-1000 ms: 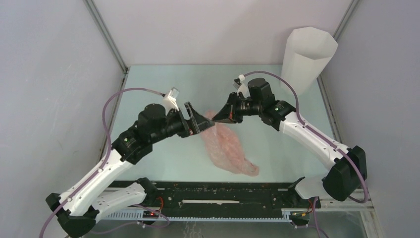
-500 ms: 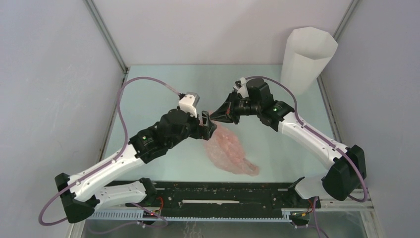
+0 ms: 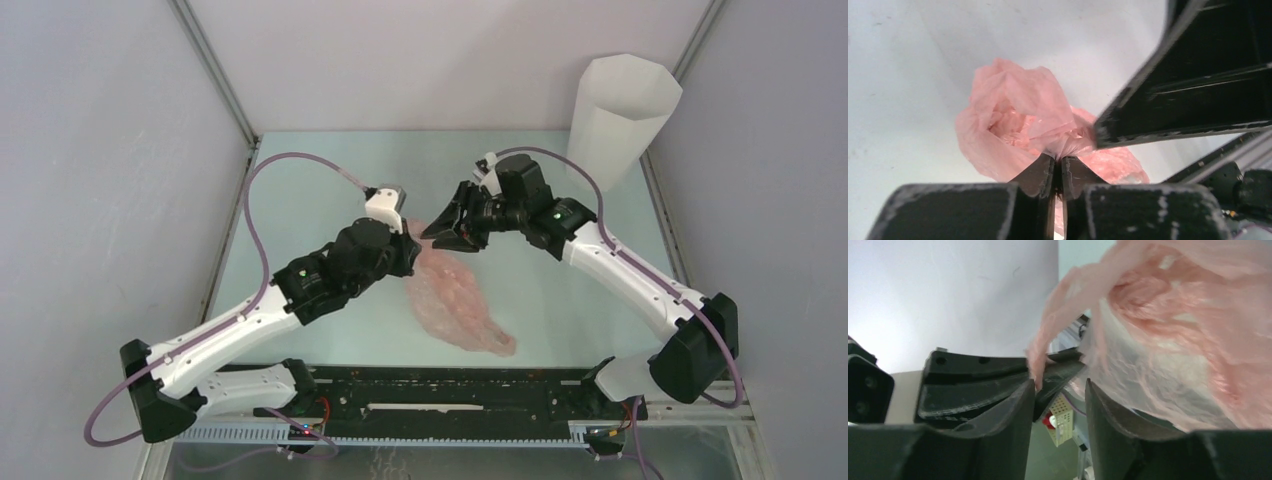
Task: Put the trash bags into the trash bin
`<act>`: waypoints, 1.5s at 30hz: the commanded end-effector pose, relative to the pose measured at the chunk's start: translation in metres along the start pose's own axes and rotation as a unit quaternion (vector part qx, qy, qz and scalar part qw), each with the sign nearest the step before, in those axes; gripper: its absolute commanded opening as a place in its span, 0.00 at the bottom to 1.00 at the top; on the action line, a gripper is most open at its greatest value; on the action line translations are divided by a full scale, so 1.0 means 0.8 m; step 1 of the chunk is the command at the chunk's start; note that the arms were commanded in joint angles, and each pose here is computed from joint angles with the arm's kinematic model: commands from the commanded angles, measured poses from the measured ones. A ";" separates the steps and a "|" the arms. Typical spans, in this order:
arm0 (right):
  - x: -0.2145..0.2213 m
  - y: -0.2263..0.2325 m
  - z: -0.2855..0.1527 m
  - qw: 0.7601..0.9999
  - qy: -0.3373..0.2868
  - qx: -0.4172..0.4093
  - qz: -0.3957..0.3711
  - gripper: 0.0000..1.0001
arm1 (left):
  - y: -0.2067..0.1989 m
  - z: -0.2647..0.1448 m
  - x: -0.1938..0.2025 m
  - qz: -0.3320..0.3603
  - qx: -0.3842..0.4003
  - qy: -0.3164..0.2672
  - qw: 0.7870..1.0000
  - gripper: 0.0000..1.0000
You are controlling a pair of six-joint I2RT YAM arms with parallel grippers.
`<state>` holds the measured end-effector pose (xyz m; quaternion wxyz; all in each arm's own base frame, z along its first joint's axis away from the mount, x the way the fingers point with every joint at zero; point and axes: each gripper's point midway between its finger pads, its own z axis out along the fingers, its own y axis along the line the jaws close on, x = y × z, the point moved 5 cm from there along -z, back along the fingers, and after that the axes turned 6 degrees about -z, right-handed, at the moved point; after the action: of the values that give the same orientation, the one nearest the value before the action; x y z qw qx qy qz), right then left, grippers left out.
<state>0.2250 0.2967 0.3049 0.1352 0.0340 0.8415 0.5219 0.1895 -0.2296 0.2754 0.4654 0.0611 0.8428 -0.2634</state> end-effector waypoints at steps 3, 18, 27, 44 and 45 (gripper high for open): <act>-0.026 -0.048 -0.076 0.987 -0.038 0.118 -0.098 0.67 | 0.043 -0.015 -0.022 -0.092 -0.057 -0.070 0.992 0.04; 0.065 -0.225 -0.105 0.956 -0.002 0.268 0.120 0.79 | 0.098 -0.012 0.037 -0.269 -0.022 -0.101 0.958 0.00; 0.075 -0.265 -0.084 0.949 -0.020 0.262 0.177 0.77 | 0.103 -0.007 0.054 -0.284 -0.027 -0.085 0.955 0.00; 0.130 -0.319 -0.039 0.942 0.137 0.298 0.076 0.72 | 0.098 -0.002 0.055 -0.288 -0.021 -0.071 0.955 0.00; 0.131 -0.321 -0.036 0.941 0.136 0.302 0.071 0.72 | 0.097 -0.002 0.054 -0.288 -0.019 -0.071 0.955 0.00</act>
<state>0.1360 0.1681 0.0767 -0.0512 0.0977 0.9623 0.2486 0.1875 -0.1655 0.2047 0.4263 -0.2072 0.8049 -0.3570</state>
